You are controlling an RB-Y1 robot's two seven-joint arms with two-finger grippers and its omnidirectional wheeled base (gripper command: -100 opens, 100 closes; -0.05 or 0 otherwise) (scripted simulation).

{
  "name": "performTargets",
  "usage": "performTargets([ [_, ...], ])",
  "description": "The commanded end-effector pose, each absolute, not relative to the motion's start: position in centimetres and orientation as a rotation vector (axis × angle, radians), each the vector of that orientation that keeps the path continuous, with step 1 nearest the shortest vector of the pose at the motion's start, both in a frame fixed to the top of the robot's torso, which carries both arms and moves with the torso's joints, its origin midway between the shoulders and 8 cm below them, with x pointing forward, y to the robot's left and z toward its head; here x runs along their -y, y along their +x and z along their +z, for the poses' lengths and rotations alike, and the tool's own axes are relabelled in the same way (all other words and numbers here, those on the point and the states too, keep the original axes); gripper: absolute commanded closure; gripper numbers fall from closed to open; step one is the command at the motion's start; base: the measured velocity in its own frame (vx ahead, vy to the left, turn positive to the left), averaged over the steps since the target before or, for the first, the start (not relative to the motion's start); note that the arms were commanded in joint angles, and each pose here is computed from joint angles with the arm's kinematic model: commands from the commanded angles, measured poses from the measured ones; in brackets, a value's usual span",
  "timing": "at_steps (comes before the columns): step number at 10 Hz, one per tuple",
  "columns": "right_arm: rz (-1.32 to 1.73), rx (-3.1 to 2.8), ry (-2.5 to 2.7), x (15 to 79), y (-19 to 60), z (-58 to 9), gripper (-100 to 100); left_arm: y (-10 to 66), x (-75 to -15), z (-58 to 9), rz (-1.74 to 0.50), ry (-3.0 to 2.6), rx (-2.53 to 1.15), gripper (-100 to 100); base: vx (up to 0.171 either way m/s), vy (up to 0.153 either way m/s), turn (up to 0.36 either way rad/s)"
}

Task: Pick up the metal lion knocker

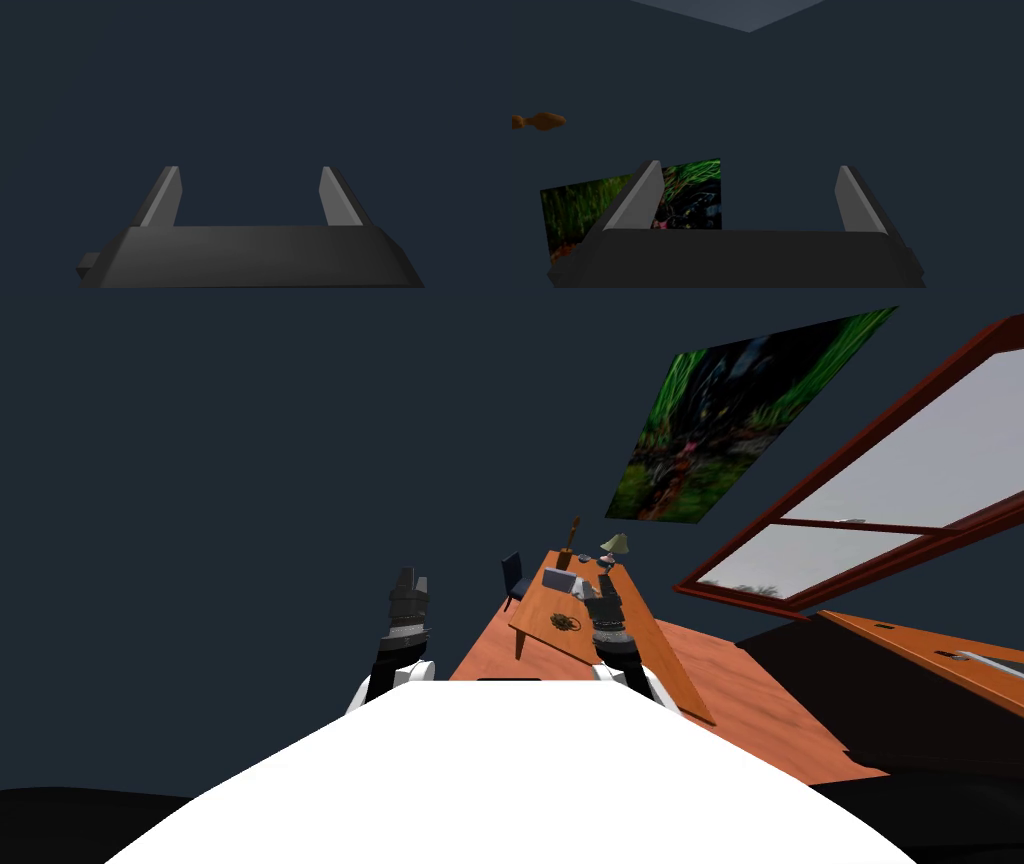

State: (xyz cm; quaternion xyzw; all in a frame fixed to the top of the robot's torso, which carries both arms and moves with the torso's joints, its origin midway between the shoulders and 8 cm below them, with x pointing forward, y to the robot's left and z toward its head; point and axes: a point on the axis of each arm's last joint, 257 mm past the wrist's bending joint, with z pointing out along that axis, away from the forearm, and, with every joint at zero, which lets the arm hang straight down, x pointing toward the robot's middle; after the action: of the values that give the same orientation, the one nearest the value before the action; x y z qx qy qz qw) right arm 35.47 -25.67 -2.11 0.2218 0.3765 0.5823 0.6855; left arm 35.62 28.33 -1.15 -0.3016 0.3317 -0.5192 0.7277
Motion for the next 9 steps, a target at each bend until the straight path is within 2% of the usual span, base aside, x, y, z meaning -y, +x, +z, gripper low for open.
performTargets([
  [1,1.256,-0.946,0.48,25.5,36.3,-4.9,-100,35.6,-28.3,-1.1,-1.144,-0.665,-0.731,0,-0.024,0.022,0.025],
  [9,1.037,-1.32,0.42,27.3,37.3,-16.5,-100,35.6,-28.3,-1.1,-1.144,-0.665,-0.731,0,-0.02,0.025,0.03],
])
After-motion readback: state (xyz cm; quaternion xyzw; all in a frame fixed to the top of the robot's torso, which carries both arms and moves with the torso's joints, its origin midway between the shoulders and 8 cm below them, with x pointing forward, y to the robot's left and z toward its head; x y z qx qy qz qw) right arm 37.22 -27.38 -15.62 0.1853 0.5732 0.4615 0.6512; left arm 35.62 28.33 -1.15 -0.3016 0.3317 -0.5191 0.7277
